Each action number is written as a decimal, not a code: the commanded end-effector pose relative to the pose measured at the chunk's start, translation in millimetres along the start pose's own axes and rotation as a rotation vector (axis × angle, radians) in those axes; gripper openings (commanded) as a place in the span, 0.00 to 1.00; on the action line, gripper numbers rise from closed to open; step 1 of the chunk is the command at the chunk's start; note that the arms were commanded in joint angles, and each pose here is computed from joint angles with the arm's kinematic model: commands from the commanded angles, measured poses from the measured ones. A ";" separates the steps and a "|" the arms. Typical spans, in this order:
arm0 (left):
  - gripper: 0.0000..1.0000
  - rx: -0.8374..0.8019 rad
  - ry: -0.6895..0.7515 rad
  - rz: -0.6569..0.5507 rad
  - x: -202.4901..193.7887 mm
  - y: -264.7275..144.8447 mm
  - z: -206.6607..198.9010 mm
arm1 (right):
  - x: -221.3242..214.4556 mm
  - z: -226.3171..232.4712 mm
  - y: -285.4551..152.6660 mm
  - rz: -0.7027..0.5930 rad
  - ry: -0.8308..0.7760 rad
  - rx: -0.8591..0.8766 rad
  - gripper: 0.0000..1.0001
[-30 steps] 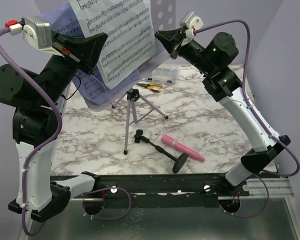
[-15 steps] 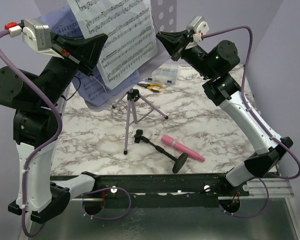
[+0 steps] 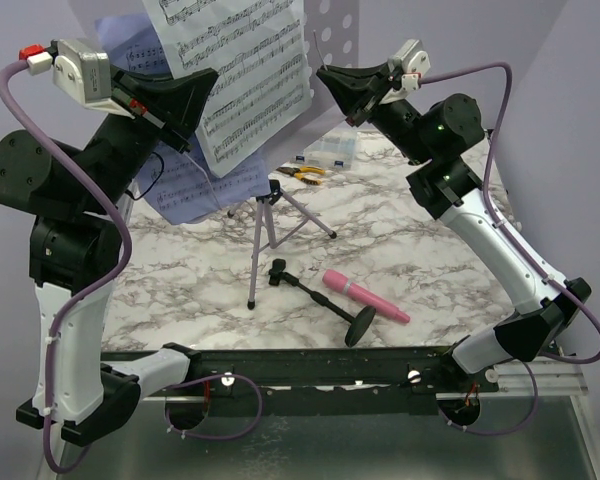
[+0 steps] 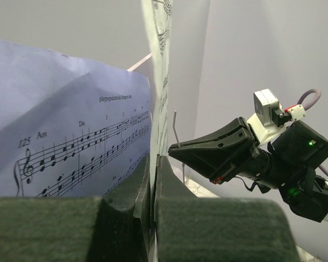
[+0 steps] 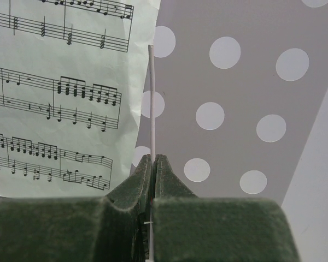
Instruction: Set up the instrument practice props
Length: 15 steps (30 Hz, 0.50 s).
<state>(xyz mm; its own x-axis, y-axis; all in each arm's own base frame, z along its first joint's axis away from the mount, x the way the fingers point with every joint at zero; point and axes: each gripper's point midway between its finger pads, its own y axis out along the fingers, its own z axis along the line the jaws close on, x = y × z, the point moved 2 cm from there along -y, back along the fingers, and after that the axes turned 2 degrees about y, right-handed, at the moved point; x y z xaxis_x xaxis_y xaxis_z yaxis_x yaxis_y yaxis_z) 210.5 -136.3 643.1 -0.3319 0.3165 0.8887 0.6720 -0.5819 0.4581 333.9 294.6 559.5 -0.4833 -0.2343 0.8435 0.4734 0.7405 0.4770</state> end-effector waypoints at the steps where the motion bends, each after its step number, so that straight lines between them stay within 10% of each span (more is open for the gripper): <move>1: 0.00 0.004 0.003 -0.012 1.7 7.8 3.9 | 17.1 -3.1 -0.8 -0.060 -0.003 -0.010 0.00; 15: 0.00 -0.067 -0.023 -0.001 -5.8 35.6 1.1 | 15.5 2.2 -3.0 -0.074 0.007 0.012 0.00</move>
<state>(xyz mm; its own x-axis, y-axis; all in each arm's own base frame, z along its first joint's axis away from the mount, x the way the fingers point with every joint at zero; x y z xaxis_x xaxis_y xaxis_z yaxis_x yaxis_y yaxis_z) 239.8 -148.7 648.0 -0.3153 0.3196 0.8936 0.6689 -0.5931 0.4482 333.3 295.4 558.4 -0.4868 -0.2664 0.8319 0.4601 0.7314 0.5035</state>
